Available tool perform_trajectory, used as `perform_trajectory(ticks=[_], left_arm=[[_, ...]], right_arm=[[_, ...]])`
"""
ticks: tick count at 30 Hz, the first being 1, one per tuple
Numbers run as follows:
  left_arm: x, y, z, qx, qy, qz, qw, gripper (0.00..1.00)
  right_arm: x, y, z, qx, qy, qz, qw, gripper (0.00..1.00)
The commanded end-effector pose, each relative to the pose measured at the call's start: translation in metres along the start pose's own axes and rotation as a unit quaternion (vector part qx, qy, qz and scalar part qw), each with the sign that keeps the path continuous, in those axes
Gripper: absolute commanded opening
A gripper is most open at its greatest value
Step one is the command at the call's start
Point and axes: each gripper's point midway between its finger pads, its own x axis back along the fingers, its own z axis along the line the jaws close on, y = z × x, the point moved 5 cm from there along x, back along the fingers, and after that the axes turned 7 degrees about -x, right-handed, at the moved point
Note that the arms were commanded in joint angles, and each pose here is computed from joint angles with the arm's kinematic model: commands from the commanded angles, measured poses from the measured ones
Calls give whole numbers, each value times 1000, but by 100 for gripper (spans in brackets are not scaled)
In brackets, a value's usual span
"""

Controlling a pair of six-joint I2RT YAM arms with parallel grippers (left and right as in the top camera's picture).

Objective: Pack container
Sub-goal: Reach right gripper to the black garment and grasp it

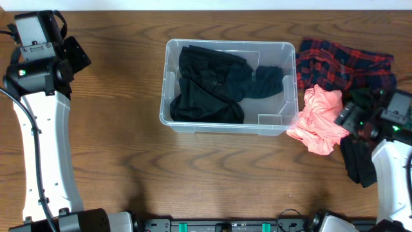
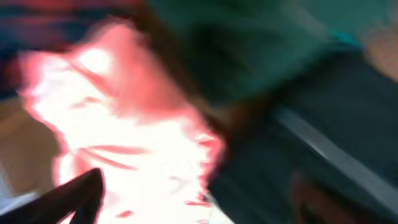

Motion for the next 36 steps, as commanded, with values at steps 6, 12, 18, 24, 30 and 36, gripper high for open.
perform_trajectory(ticks=[6, 12, 18, 24, 30, 36], left_arm=[[-1, 0, 3, 1, 8, 0, 1000, 98], [-1, 0, 3, 1, 8, 0, 1000, 98], [-1, 0, 3, 1, 8, 0, 1000, 98], [-1, 0, 3, 1, 8, 0, 1000, 98], [-1, 0, 3, 1, 8, 0, 1000, 98], [-1, 0, 3, 1, 8, 0, 1000, 98]], right_arm=[[48, 9, -55, -161, -108, -62, 979, 99], [44, 6, -85, -226, -121, -27, 966, 99], [27, 14, -104, -256, -102, -4, 961, 98], [2, 6, -112, -238, -127, 53, 962, 97], [-27, 0, -117, -218, -149, 96, 960, 98], [-59, -5, -120, -207, -157, 131, 957, 94]])
